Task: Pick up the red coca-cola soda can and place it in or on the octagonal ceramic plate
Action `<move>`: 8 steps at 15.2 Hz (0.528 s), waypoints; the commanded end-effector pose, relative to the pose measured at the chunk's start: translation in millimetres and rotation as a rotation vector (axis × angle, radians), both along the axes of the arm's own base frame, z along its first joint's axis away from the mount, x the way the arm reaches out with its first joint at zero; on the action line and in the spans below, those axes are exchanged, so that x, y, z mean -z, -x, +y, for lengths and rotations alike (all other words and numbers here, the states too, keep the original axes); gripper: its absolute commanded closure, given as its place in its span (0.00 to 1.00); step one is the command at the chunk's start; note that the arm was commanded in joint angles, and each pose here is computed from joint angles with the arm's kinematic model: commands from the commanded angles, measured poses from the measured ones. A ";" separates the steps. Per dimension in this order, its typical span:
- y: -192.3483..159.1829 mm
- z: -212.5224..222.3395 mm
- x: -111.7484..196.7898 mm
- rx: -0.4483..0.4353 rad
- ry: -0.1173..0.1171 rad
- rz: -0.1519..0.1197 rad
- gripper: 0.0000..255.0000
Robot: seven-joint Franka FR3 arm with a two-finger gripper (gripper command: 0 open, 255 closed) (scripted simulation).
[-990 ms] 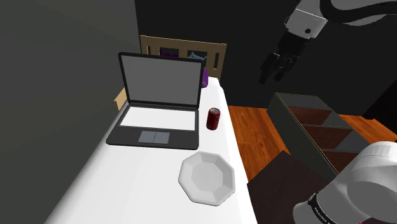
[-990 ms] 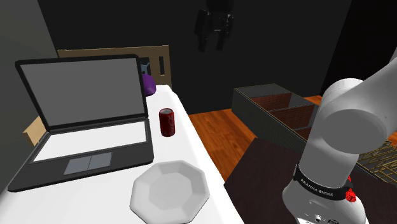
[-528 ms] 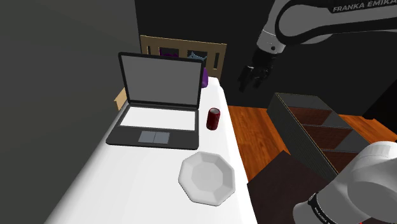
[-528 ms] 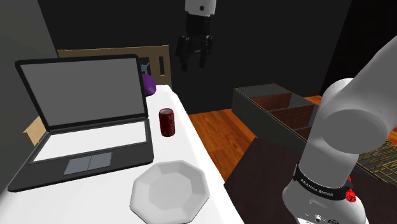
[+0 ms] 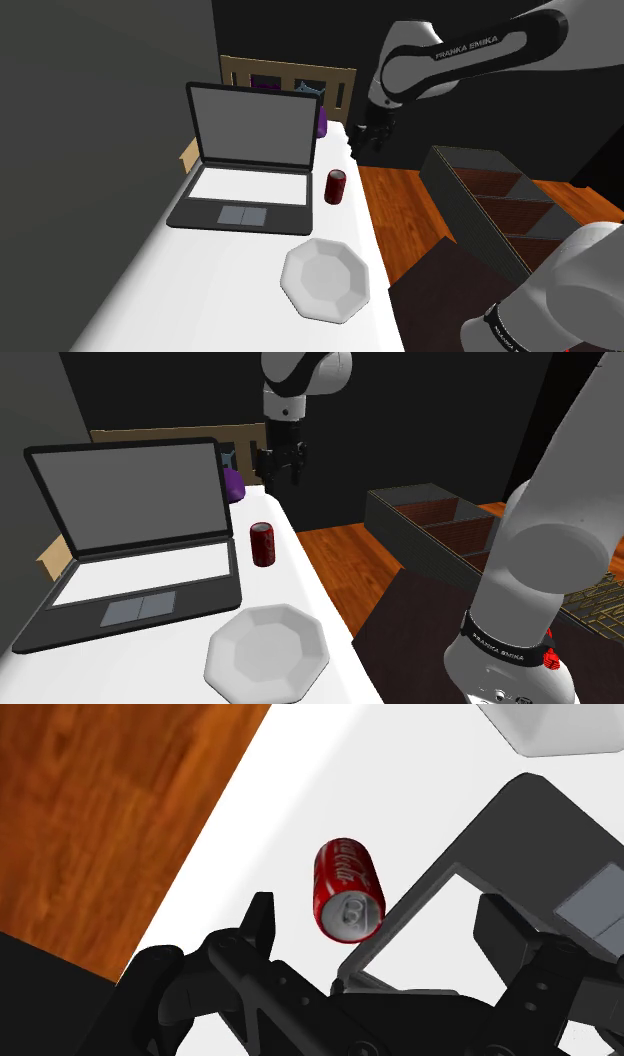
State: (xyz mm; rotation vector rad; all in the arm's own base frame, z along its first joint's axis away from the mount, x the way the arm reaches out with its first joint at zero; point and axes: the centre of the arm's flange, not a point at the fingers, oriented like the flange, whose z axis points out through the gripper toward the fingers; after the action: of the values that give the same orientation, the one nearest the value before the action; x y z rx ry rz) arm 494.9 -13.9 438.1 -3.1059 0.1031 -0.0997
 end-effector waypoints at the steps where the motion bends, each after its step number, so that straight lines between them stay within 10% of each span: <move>1: -18.8 2.0 20.0 -0.005 0.006 0.011 0.00; 8: -82.3 2.9 92.1 -0.022 0.025 0.050 0.00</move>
State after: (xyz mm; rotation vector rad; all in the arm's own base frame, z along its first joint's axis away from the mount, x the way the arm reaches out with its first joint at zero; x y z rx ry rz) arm 566.6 -9.7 358.4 -3.1314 0.0736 -0.0319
